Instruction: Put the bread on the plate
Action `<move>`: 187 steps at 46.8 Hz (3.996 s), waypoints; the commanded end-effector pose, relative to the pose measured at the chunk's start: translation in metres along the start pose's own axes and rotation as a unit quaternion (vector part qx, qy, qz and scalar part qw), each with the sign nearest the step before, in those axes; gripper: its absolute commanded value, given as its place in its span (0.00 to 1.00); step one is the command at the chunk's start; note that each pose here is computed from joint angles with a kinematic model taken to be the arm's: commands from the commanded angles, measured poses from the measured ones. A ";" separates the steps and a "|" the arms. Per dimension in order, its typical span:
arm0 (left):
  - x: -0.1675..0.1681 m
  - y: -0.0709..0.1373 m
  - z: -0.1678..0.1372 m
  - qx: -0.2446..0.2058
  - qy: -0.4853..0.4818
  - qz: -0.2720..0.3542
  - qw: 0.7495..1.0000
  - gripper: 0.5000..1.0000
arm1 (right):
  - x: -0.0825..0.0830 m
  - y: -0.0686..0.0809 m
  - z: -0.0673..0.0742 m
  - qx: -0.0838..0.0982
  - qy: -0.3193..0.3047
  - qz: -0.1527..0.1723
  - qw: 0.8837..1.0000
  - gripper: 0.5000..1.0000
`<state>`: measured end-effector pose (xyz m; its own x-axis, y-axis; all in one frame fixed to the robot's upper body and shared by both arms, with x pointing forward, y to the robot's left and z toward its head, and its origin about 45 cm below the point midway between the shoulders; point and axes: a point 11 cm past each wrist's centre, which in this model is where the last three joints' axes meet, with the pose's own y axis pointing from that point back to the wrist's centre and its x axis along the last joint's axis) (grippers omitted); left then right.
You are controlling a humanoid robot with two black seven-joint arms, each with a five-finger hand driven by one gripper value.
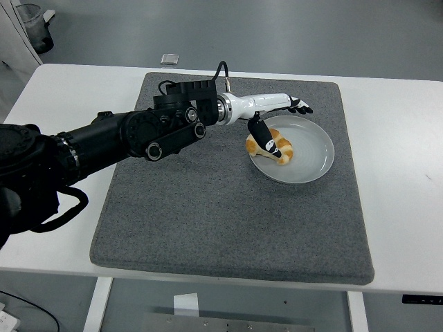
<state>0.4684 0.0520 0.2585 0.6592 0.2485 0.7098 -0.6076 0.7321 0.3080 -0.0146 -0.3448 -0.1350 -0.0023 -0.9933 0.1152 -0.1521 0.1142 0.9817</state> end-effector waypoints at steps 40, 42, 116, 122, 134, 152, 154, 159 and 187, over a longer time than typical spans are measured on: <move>0.136 0.077 -0.017 -0.074 0.286 0.154 0.943 1.00 | 0.000 0.000 0.000 0.000 0.000 0.000 1.000 0.86; 0.144 0.088 -0.025 -0.076 0.303 0.162 0.936 1.00 | 0.000 0.000 0.000 0.000 0.000 0.000 1.000 0.86; 0.130 0.228 -0.178 -0.073 0.596 0.298 0.742 1.00 | -0.001 0.000 0.000 0.000 -0.002 -0.004 1.000 0.86; 0.125 0.230 -0.182 -0.069 0.601 0.300 0.738 1.00 | -0.002 0.000 0.000 0.000 -0.003 -0.006 1.000 0.86; 0.128 0.231 -0.180 -0.078 0.603 0.302 0.734 1.00 | -0.002 0.000 0.001 0.000 -0.005 -0.005 1.000 0.86; 0.133 0.226 -0.174 -0.087 0.605 0.299 0.733 1.00 | 0.000 0.000 0.002 -0.001 -0.011 0.002 1.000 0.86; 0.133 0.226 -0.174 -0.087 0.605 0.299 0.733 1.00 | 0.000 0.000 0.002 -0.001 -0.012 0.001 1.000 0.86; 0.132 0.226 -0.175 -0.086 0.605 0.299 0.732 1.00 | 0.000 0.000 0.001 -0.001 -0.013 0.002 1.000 0.86; 0.115 0.196 -0.166 -0.092 0.622 0.274 0.727 1.00 | 0.000 0.000 0.002 -0.002 -0.013 0.002 1.000 0.86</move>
<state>0.4983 0.3298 0.2956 0.3026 0.8328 -0.4637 -0.9356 0.3525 0.0225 -0.0169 -0.3446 -0.1350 -0.0292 -0.9930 0.1149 -0.1482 0.1179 0.9819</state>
